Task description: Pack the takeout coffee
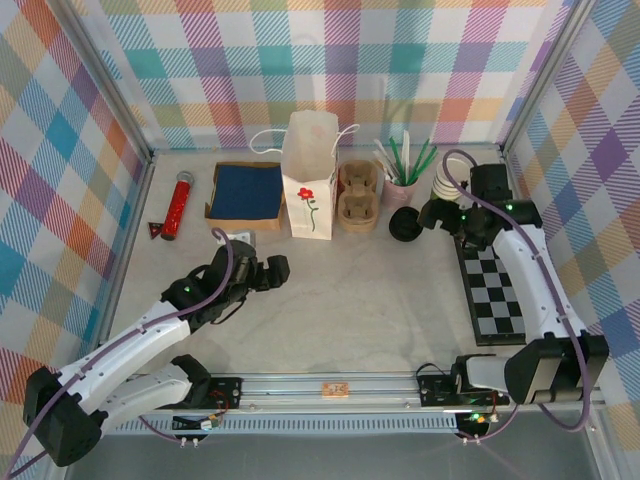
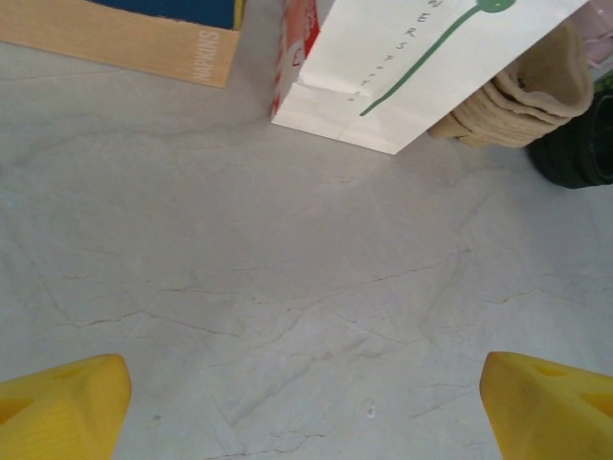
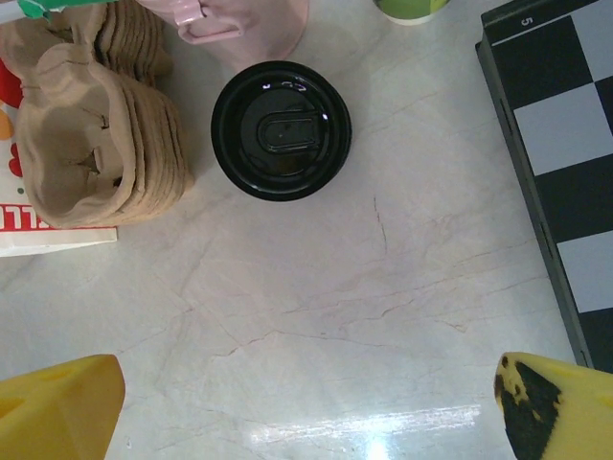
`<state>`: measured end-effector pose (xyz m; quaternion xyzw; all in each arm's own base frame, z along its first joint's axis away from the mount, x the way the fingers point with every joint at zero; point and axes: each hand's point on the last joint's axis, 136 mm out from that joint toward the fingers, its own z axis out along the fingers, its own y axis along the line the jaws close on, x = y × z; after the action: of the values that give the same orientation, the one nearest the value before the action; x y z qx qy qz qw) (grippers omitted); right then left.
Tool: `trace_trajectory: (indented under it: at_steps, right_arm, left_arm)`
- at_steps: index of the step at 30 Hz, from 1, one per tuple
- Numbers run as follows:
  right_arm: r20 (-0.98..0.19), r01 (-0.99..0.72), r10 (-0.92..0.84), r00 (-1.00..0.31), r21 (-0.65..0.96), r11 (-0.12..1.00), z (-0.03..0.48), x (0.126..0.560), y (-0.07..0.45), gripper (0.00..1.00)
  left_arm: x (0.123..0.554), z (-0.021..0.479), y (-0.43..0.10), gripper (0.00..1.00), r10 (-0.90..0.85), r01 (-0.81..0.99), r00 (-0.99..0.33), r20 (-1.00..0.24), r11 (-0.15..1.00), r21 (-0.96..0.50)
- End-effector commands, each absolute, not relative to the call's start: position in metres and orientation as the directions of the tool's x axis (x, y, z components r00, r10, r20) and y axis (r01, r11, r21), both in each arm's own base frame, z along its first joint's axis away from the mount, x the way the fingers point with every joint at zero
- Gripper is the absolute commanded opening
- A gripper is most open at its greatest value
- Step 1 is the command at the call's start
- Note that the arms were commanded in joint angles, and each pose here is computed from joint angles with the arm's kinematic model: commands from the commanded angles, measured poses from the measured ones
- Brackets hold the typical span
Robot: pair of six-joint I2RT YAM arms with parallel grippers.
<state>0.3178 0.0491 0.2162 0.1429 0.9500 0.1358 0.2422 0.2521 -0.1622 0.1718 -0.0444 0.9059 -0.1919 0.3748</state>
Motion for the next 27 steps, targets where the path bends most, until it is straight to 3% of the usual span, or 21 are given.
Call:
trace_trajectory:
  at_steps: [1,11,27]
  right_arm:
    - [-0.428,0.188,0.334,-0.84,0.348,0.918,0.239,0.324,0.054,0.99]
    - [-0.477,0.244,0.338,-0.811,0.248,0.937,0.273,0.354,0.033,0.95]
    - [-0.428,0.413,0.444,-0.787,0.169,0.895,0.252,0.42,-0.019,0.71]
  left_arm:
    - [0.253,0.172,-0.177,0.93,-0.209,0.112,-0.72,-0.662,0.906,-0.407]
    - [0.262,0.164,-0.193,0.9,-0.16,0.15,-0.744,-0.649,0.906,-0.396]
    - [0.256,0.161,-0.189,0.87,-0.179,0.145,-0.739,-0.65,0.9,-0.412]
